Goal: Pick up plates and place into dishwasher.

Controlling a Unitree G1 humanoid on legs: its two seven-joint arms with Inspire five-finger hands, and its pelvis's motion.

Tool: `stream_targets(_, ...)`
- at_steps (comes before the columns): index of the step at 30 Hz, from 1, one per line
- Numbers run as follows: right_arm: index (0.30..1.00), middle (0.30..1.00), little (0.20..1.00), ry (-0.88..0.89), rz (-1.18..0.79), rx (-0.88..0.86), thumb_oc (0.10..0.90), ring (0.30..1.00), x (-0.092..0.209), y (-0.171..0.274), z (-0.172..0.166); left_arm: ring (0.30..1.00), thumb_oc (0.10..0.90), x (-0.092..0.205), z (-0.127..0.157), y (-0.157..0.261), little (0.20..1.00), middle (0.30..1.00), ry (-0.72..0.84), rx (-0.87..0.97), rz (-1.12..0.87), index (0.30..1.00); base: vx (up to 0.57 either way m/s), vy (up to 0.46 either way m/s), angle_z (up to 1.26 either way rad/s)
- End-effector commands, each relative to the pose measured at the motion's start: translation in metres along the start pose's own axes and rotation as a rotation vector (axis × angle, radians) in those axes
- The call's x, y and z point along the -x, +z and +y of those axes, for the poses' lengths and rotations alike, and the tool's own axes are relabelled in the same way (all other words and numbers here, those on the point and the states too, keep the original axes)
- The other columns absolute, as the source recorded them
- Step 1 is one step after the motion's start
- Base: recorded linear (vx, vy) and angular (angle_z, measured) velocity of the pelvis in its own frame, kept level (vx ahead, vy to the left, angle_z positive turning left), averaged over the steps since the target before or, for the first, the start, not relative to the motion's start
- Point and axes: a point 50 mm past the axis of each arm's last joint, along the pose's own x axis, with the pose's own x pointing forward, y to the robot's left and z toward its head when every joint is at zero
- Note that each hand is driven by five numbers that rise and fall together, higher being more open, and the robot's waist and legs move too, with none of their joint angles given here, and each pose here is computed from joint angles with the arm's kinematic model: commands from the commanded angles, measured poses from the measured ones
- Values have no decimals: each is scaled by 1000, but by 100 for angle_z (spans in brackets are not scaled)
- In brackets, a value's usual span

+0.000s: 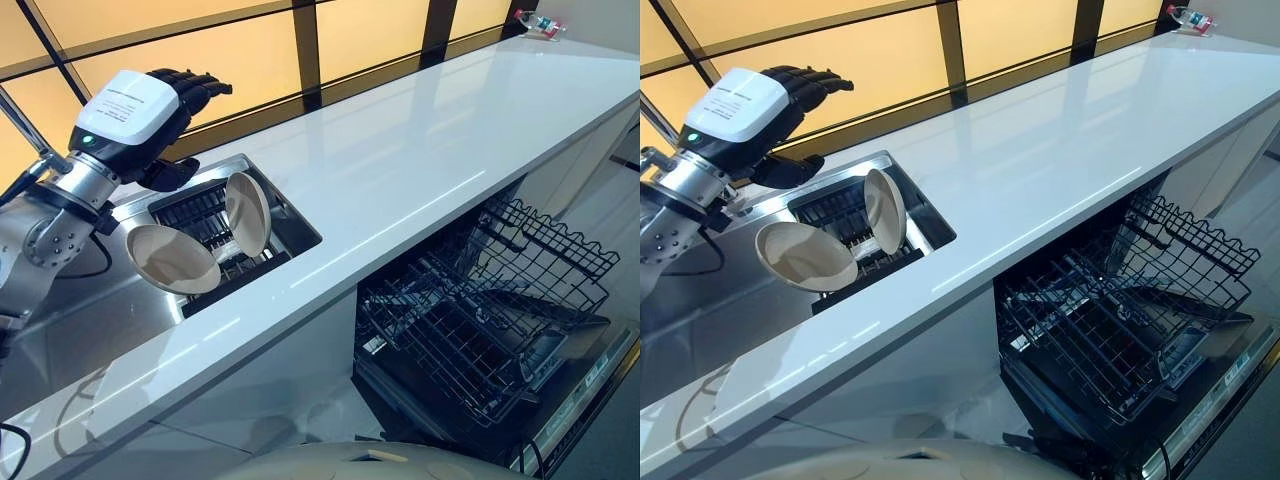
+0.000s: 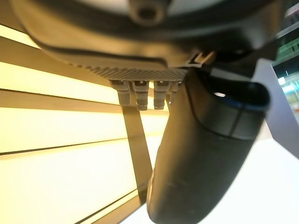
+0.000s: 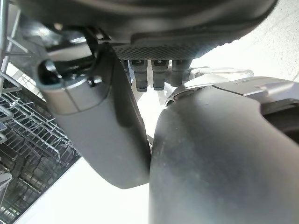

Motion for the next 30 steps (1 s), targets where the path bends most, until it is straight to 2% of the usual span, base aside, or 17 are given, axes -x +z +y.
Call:
stream_targets(1, 900, 900, 900, 49, 18, 16, 800, 900, -1, 8, 4, 900, 800, -13, 82, -27, 900, 900, 207, -139, 102, 900, 0, 0, 0)
stream_targets(8, 900, 900, 900, 45, 20, 16, 800, 900, 0, 9, 0, 900, 800, -24, 83, -32, 900, 900, 100, -148, 117, 900, 13, 11, -7)
stream_targets(24, 900, 900, 900, 23, 31, 8, 800, 900, 3, 6, -8, 900, 800, -44, 55, -37, 900, 900, -224, -192, 148, 900, 24, 25, -9)
stream_targets(30, 900, 900, 900, 20, 34, 10, 800, 900, 3, 7, -9, 900, 800, -48, 52, -38, 900, 900, -293, -210, 161, 900, 3, 8, -5)
